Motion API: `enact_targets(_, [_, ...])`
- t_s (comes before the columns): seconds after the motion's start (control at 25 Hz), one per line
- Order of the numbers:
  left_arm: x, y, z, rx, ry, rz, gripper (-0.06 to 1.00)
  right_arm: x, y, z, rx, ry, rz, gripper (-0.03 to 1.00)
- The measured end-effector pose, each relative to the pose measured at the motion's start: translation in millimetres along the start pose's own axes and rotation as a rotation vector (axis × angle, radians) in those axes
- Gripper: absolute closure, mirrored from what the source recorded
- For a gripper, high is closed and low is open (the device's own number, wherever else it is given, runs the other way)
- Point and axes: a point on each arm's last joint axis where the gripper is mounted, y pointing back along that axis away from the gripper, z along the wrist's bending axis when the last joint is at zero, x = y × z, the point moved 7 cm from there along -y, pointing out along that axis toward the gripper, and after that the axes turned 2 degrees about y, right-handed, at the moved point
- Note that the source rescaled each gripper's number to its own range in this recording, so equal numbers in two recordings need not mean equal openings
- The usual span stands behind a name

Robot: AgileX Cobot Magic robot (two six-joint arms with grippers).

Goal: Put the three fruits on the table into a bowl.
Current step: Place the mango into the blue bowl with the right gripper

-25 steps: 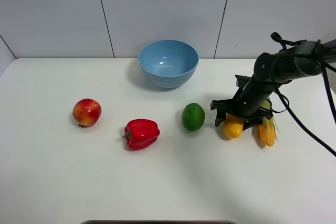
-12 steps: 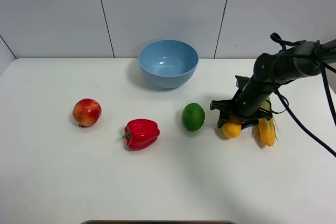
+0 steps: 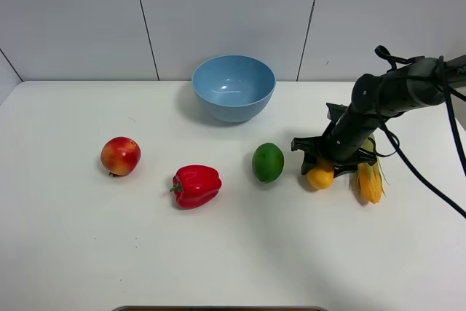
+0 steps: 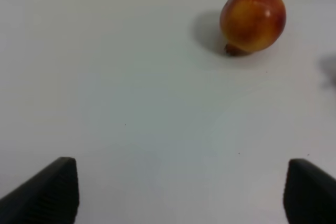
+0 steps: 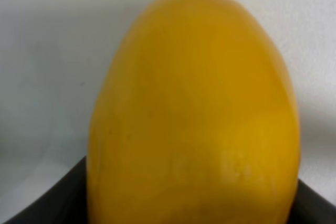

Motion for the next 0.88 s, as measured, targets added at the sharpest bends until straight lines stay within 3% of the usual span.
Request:
enact_targets(0.2, [0,0,0,0.000,0.000,0.000,0.78,-3,10,3,-0.010,0.005,-0.025,0.97])
enact_targets(0.88, [0,0,0,0.000,0.000,0.000,0.78,-4,102,20,-0.076,0.062,-0.156,0.97])
